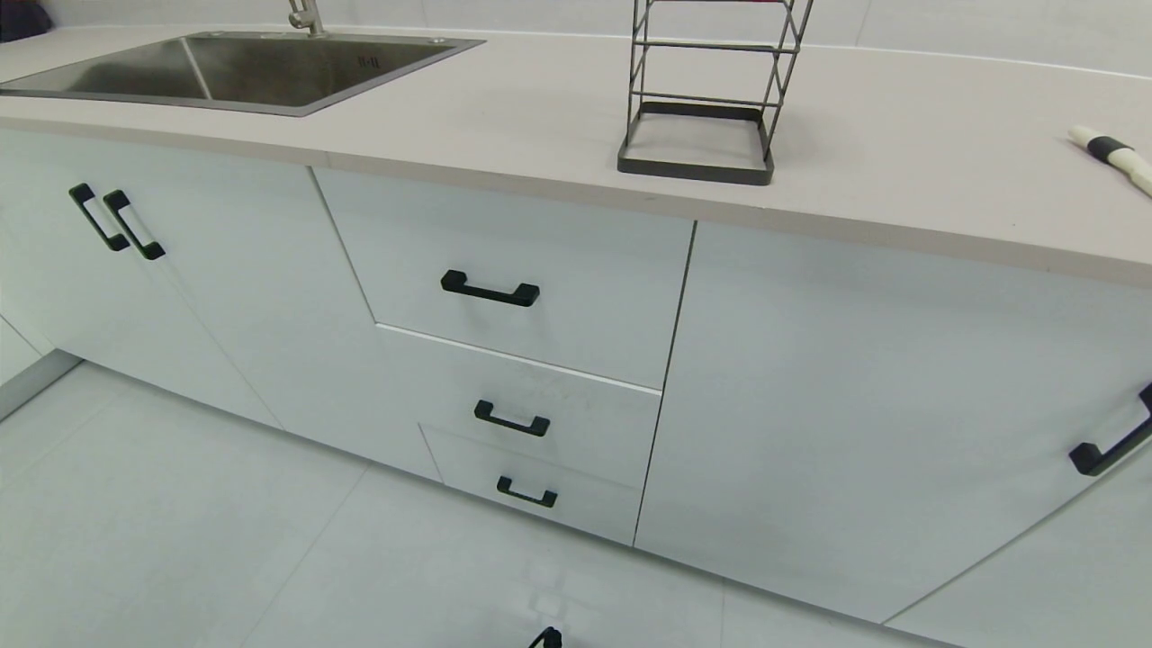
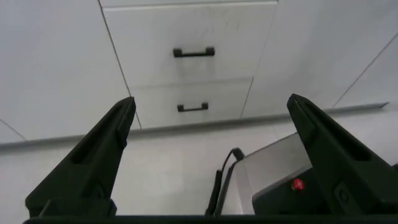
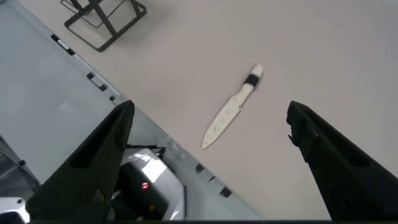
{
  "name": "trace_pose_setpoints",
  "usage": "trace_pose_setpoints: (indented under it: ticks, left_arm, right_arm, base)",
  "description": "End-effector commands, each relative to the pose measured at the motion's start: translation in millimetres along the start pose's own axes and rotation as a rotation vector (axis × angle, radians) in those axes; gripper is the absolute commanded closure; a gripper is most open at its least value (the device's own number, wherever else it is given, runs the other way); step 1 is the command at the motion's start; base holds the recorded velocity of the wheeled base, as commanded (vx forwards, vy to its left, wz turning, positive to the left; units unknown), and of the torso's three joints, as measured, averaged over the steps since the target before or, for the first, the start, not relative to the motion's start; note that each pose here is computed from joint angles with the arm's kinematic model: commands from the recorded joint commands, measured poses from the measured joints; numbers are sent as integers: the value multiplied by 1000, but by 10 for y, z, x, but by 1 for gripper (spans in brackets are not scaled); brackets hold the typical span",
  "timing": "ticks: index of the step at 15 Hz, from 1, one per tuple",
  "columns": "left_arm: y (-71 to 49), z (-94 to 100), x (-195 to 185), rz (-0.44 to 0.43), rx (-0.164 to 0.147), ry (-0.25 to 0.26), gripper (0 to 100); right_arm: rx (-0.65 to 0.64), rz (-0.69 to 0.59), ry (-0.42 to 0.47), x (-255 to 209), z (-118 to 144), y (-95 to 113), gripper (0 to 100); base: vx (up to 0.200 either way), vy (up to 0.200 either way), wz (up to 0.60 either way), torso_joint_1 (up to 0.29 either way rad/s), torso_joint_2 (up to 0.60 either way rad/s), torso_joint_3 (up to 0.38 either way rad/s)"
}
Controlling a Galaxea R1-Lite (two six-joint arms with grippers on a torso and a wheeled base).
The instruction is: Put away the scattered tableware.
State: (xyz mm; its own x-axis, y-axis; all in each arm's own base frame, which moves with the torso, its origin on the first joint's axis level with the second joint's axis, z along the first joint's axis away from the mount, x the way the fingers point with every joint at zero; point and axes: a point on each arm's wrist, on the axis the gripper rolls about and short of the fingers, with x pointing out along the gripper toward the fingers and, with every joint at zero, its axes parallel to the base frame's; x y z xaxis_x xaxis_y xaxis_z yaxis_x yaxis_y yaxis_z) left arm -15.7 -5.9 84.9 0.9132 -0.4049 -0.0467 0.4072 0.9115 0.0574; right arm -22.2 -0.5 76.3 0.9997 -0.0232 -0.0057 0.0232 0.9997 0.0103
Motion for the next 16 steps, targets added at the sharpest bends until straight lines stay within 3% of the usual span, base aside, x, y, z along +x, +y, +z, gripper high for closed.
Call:
trace_pose_setpoints:
  ticks: [1,3,7,11,16]
  left_arm:
    - [17,-24,-13,103,-2,4,0]
    - [27,-84,-33,285,-21,50,0]
    - [-1,-93,-76,318,-26,-31,0]
    - [5,-96,-80,352,-27,-29,0]
    - [4,-94,-78,344,-30,-30,0]
  right_arm:
    - [0,0,2,1,0,0,0]
    - [0,0,2,1,0,0,0]
    - [-1,0,2,1,0,0,0]
    - [-1,0,2,1,0,0,0]
    - [-1,0,2,1,0,0,0]
  base:
    - [0,0,0,0,0,0]
    - [0,0,0,0,0,0]
    - [0,0,0,0,0,0]
    - [0,0,0,0,0,0]
    - [0,0,-480,4,3,2]
